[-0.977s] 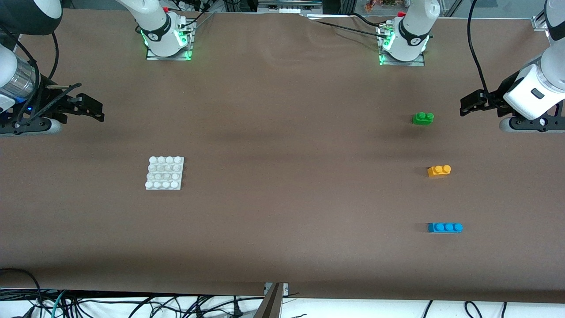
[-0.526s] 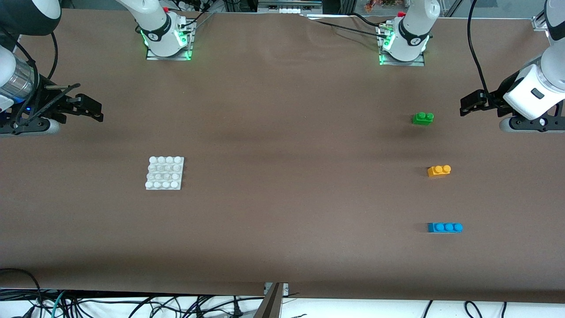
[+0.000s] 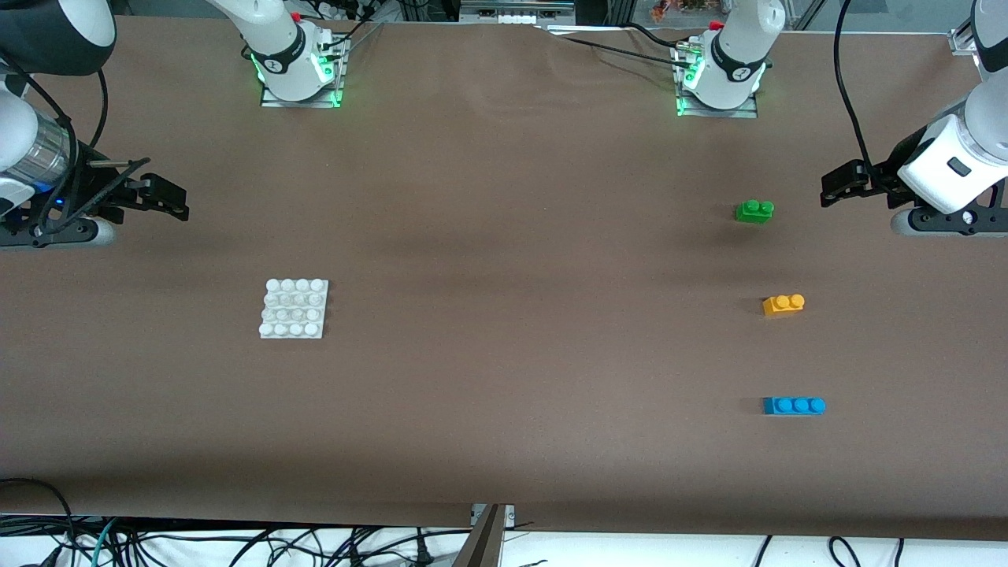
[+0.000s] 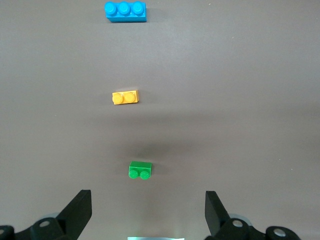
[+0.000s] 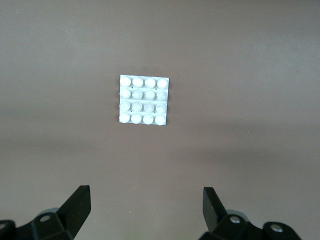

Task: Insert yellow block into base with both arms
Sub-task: 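Reach the right gripper down to the white base plate and grasp it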

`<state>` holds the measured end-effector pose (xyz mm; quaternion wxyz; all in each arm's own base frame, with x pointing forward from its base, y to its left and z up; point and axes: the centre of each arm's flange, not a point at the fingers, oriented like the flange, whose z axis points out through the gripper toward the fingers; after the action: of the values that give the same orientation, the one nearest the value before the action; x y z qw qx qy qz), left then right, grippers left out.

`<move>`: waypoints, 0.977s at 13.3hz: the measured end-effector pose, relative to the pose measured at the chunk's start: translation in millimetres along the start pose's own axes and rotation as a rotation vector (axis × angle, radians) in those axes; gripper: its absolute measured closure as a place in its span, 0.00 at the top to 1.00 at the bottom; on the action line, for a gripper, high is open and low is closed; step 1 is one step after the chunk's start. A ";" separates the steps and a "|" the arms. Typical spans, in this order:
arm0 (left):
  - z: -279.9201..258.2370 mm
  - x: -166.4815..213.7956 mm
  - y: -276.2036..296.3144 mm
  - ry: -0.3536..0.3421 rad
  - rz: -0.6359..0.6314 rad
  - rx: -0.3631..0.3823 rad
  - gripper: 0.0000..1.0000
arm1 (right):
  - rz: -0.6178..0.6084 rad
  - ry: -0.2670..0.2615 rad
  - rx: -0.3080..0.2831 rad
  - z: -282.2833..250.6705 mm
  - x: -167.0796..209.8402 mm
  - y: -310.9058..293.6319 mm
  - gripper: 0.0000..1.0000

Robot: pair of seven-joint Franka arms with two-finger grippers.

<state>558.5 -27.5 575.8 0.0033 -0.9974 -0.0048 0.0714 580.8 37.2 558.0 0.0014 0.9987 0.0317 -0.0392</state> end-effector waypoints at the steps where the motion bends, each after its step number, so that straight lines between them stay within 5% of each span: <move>1: 0.0 0.0 0.0 0.000 0.000 0.000 1.00 | 0.000 0.002 0.000 1.1 1.1 0.0 1.00; 7: 0.0 0.0 0.0 0.000 0.000 0.000 1.00 | 0.001 0.028 -0.003 19.0 13.6 -0.2 1.00; 13: -0.1 0.0 0.2 0.000 0.000 0.000 1.00 | 0.014 0.007 -0.015 170.2 69.0 3.2 1.00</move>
<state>558.5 -27.7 575.9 0.0033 -0.9974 -0.0046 0.0713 636.3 37.5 382.9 0.0092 0.9990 0.0251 -0.0353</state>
